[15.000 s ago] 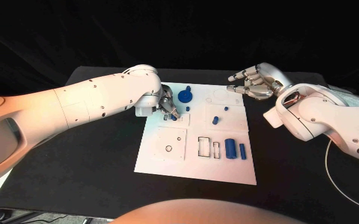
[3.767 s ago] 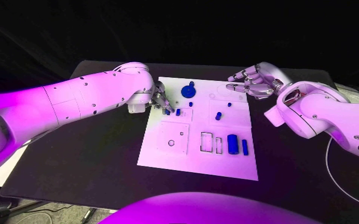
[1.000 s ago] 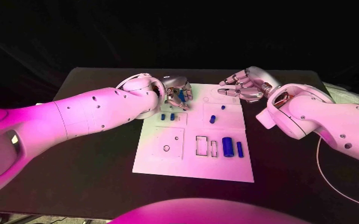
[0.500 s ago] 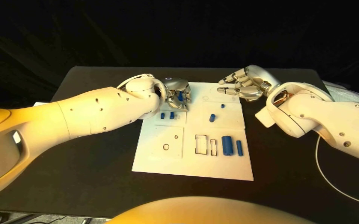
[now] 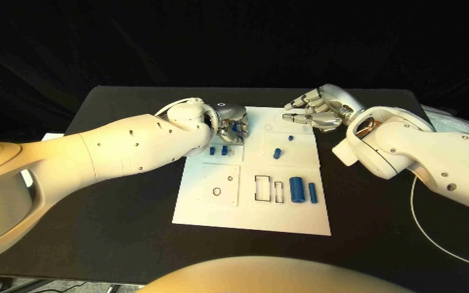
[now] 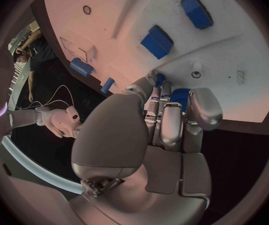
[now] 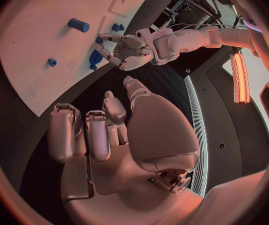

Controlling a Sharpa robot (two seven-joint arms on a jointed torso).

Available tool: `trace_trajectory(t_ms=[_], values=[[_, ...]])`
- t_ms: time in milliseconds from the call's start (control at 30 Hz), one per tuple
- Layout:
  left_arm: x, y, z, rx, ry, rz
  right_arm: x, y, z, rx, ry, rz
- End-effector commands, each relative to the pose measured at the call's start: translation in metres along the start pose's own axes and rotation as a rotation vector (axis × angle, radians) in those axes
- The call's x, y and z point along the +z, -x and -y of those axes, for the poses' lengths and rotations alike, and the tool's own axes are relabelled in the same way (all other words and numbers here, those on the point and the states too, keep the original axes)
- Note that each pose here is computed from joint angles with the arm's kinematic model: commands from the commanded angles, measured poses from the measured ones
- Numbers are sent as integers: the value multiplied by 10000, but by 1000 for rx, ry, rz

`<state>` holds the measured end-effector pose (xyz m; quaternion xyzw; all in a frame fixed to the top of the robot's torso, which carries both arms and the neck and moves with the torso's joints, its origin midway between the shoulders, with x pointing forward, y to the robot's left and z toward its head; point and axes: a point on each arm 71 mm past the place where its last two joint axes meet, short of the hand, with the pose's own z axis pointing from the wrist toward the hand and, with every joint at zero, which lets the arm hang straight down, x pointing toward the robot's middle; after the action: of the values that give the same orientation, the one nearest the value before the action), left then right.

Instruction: Assemble the parts on the task board

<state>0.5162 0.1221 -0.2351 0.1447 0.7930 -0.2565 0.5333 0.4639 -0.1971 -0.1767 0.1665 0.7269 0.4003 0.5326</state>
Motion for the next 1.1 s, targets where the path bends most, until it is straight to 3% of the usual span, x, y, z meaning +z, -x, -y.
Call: trace_trajectory(t_ms=[33, 1100], values=[[9, -20, -8, 20, 25, -18, 2, -17, -9, -4, 10, -14], [-5, -49, -26, 25, 63, -65, -2, -18, -6, -5, 8, -20]])
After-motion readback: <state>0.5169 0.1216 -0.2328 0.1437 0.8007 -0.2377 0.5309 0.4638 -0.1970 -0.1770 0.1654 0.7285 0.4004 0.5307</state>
